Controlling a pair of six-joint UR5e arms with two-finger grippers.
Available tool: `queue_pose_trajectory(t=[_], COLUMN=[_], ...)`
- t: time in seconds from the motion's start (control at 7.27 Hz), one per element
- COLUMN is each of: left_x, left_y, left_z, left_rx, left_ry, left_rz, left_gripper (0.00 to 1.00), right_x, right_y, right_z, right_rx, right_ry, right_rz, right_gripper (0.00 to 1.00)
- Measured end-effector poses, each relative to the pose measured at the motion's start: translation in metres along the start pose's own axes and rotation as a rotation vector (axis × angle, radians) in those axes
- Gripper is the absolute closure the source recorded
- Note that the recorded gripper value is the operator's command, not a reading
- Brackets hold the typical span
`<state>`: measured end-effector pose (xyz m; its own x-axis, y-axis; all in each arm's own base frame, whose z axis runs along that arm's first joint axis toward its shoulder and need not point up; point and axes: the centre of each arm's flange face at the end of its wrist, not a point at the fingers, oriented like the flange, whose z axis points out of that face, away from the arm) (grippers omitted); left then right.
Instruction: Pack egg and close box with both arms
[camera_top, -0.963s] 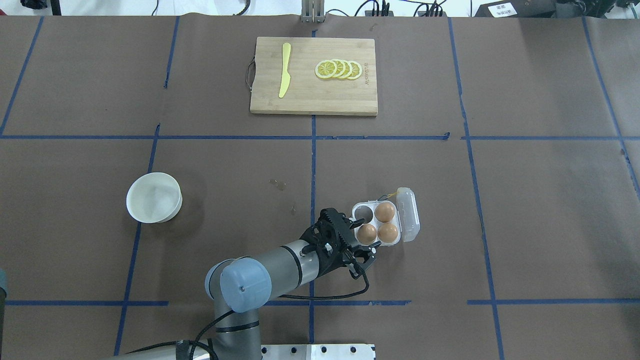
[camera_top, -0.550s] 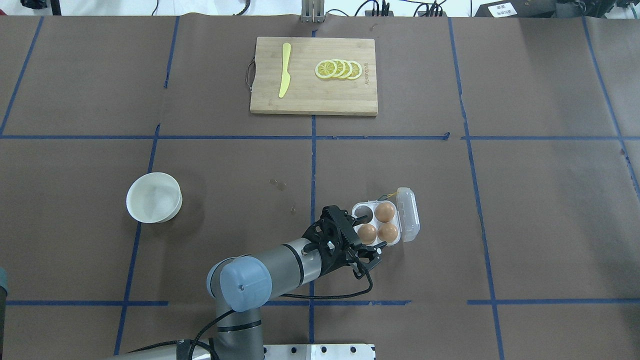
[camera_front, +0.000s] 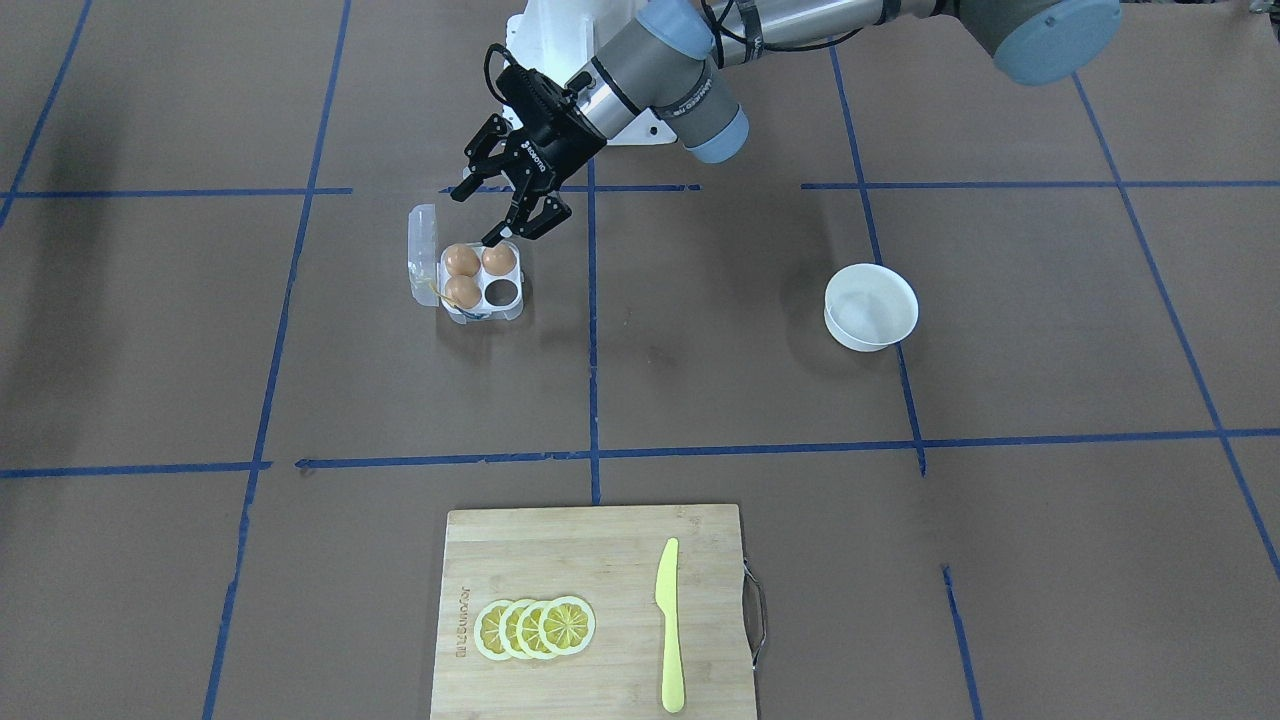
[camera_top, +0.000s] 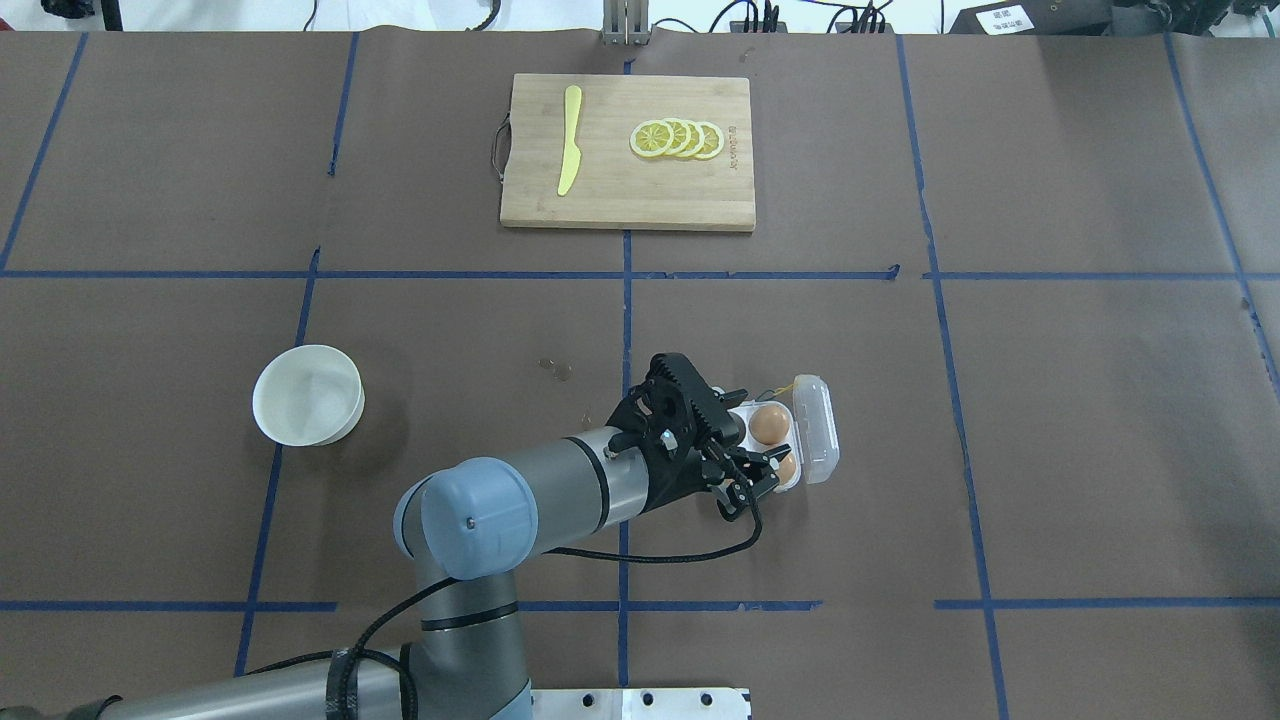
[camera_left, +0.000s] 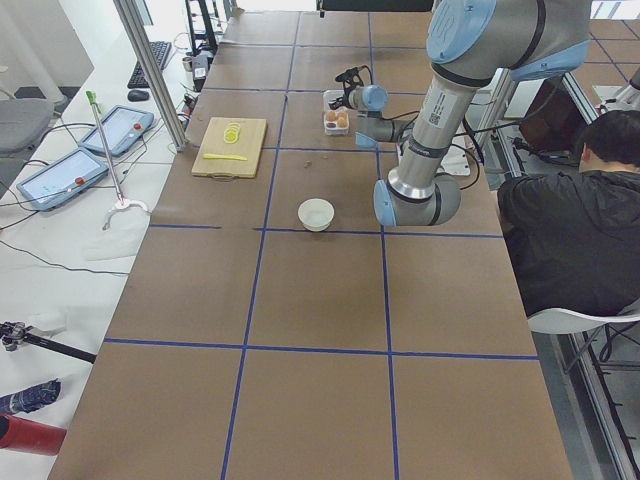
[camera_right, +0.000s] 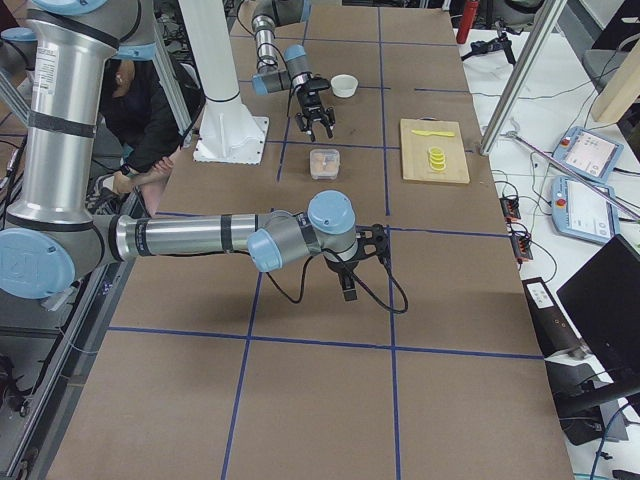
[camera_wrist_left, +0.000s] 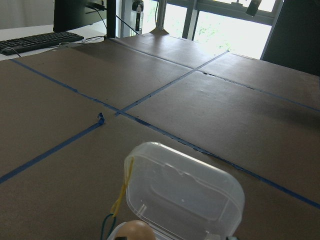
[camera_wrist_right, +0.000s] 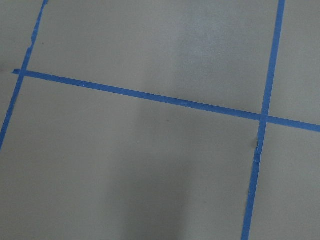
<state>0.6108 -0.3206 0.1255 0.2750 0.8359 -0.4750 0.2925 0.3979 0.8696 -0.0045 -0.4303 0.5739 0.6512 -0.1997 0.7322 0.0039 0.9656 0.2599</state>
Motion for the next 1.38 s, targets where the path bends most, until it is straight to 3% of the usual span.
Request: queue_pose_trajectory(t=[0.14,0.28,0.69,0.96,1.24,1.38], left_x=[-0.008,-0.023,-0.144,-0.252,-0.34,-0.383], left_y=[-0.024,-0.044,-0.097,-0.129,-0.104,-0.086], left_z=[-0.014,-0.029,-0.116,-0.202,-0.277,-0.319], left_rx=[-0.067,-0.151,-0.401,-0.482,-0.526,-0.56], left_ry=[-0.025,-0.056,-0.236,-0.395,-0.542,-0.604], left_rz=[-0.038,-0.085,-0.2,-0.327,-0.426,-0.403], left_gripper=[0.23,0.04,0.0,0.0,0.0,0.0], right_x=[0.0,0.0,0.001,0.003,0.004,0.004], right_y=[0.001,0.002,0.006,0.009,0.01,0.01], right_z=[0.0,0.0,0.0,0.001,0.002,0.002], right_rx=[0.0,-0.001,0.003,0.004,0.003,0.003], right_ry=[-0.001,-0.001,-0.002,-0.002,-0.002,-0.002], right_rz=[0.0,0.001,-0.003,-0.004,-0.003,-0.003], right_gripper=[0.0,0.0,0.0,0.0,0.0,0.0])
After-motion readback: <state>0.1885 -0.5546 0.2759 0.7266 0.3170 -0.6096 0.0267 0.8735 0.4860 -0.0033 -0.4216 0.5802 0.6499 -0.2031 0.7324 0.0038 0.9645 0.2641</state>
